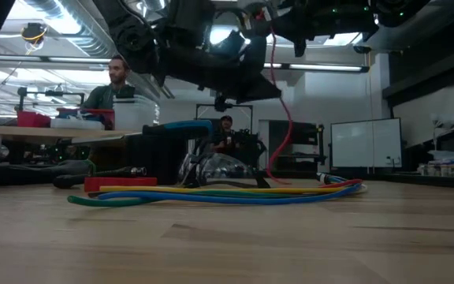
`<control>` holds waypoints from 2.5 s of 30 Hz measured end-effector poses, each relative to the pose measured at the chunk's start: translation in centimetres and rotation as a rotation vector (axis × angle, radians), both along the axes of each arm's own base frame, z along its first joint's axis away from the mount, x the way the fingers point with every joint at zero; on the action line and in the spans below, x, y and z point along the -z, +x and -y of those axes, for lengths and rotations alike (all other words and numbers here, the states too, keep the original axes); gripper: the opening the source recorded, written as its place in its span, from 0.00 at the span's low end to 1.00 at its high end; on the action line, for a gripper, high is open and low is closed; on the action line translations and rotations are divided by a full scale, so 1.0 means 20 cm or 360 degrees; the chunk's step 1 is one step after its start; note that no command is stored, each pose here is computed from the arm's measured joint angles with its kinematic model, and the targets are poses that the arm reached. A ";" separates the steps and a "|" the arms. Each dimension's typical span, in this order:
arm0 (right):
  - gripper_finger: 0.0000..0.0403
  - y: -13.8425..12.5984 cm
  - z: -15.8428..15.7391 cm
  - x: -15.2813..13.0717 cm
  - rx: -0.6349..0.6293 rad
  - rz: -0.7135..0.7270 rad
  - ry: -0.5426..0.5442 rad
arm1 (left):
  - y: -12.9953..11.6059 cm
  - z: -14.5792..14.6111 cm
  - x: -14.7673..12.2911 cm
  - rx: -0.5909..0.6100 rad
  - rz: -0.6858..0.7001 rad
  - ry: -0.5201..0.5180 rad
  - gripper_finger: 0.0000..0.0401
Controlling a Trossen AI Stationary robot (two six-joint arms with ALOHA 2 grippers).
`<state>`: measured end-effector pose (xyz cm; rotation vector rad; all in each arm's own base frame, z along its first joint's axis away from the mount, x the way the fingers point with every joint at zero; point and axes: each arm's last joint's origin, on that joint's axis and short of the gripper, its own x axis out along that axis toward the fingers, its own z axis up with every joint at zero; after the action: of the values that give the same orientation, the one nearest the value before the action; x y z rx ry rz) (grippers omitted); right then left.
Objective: Coil cords
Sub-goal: Coil the red wire on the spool
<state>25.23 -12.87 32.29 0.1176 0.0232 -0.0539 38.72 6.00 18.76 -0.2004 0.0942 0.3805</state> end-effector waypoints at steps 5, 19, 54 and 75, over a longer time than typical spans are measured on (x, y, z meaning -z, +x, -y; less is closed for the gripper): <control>0.00 -0.04 -0.02 0.00 0.0000 -0.0083 -0.0027 | -0.01 -0.05 0.03 -0.0073 -0.0027 -0.0167 0.00; 0.00 -0.14 -0.08 0.01 -0.0011 -0.0315 -0.0046 | -0.04 -0.12 0.05 -0.0140 -0.0094 -0.0220 0.00; 0.00 -0.22 -0.09 0.20 0.0230 -0.1003 0.0066 | -0.06 -0.21 0.05 -0.0206 -0.0061 -0.0363 0.00; 0.00 -0.12 -0.03 0.36 0.0193 -0.1233 0.0131 | -0.10 -0.38 0.02 -0.0152 0.0109 -0.0554 0.00</control>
<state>22.79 -12.17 25.12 0.1748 0.7927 -0.2177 36.66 13.51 18.27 -0.5627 0.0829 0.4506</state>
